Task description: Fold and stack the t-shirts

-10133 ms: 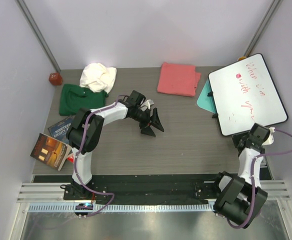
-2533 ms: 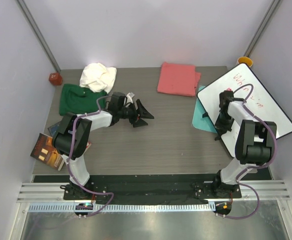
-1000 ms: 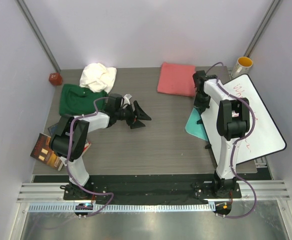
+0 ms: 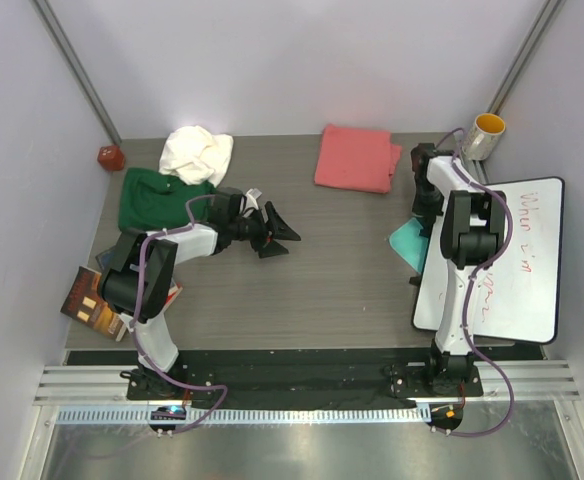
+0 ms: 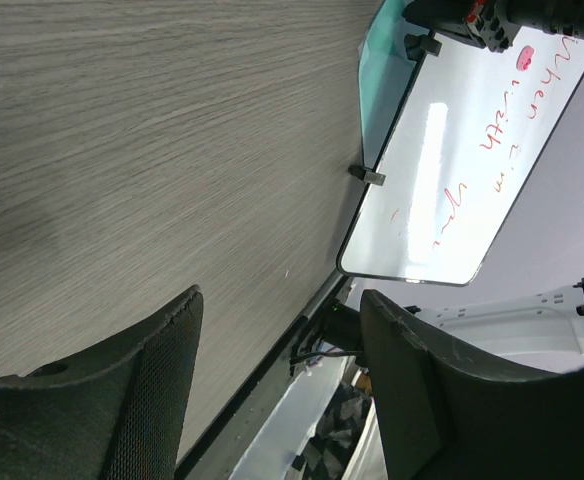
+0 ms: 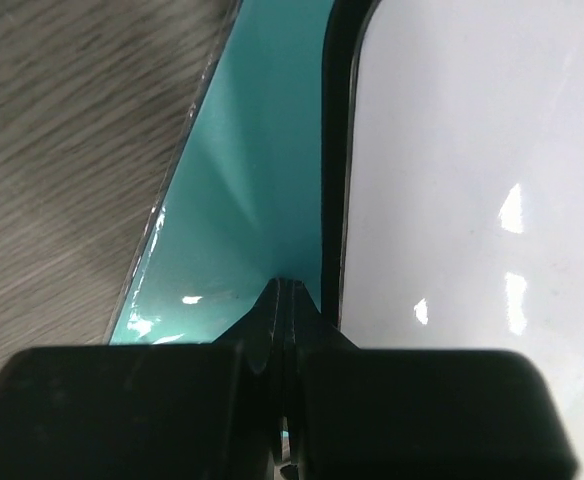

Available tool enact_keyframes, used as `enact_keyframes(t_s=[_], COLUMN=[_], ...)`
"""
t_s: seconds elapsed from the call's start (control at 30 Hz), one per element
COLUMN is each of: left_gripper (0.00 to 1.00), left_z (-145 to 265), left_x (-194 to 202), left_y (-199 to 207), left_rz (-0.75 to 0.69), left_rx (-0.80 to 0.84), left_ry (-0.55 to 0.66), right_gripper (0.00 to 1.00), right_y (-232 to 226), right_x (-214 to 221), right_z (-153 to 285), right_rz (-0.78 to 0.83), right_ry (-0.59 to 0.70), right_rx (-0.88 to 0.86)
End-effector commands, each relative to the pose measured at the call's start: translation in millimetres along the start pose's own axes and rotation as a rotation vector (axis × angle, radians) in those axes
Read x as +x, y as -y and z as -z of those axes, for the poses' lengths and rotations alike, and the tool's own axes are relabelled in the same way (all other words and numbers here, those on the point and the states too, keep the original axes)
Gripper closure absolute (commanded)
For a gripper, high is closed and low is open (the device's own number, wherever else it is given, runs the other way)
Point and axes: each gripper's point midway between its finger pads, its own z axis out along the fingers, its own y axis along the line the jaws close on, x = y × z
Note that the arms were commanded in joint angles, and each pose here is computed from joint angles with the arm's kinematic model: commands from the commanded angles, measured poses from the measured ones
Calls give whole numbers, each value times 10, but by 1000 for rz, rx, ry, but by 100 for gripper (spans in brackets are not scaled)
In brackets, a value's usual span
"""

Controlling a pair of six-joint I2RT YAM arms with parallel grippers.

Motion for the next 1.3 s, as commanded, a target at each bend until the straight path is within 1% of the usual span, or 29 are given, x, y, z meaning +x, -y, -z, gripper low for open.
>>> enact_keyframes(t_s=[0.0, 0.23, 0.3, 0.33, 0.37, 0.4, 0.53, 0.6, 0.67, 0.73, 0.77, 0.8, 0.87, 0.9, 0.93, 1.03, 1.13, 1.27], left_gripper=[35, 35, 35, 35, 35, 35, 35, 35, 35, 35, 35, 35, 35, 35, 35, 35, 35, 35], left_z=[85, 80, 83, 84, 84, 81, 80, 77, 75, 74, 77, 80, 81, 81, 84, 85, 82, 83], left_x=[-2, 2, 1, 5, 5, 9, -1, -13, -16, -15, -15, -17, -24, -24, -25, -21, -26, -53], left_y=[111, 83, 84, 83, 83, 84, 86, 96, 115, 109, 114, 123, 134, 134, 141, 140, 138, 172], left_rz=[-35, -25, -26, -25, -27, -26, -25, -25, -30, -28, -29, -30, -32, -32, -32, -31, -33, -39], left_rx=[25, 18, 17, 17, 16, 15, 15, 16, 20, 18, 19, 20, 22, 22, 22, 22, 21, 25], left_ry=[2, -2, 0, -2, -3, -3, -4, -1, -2, -1, -1, 0, 1, 1, 1, -1, 1, 7], right_gripper=[99, 99, 99, 96, 85, 82, 76, 76, 77, 78, 79, 80, 80, 80, 80, 76, 75, 75], right_y=[108, 136, 72, 36, -2, -57, -180, -257, -301, -294, -429, -426, -427, -438, -445, -421, -361, -360], right_x=[-155, -275, -340, -366, -443, -500, -740, -787, -770, -648, -532, -453, -234, -204, -53, 174, 448, 662], right_z=[-44, -90, -34, 6, 103, 179, 605, 818, 951, 919, 964, 992, 899, 983, 897, 879, 867, 855], right_rz=[-10, -40, -49, -54, -65, -68, -70, -71, -73, -64, -19, 0, 31, 38, 54, 65, 75, 72], right_ry=[15, 16, 24, 30, 57, 82, 213, 257, 272, 230, 217, 206, 169, 192, 157, 120, 66, 68], right_rx=[15, -5, -45, -67, -99, -128, -193, -240, -263, -262, -267, -266, -240, -254, -251, -254, -241, -261])
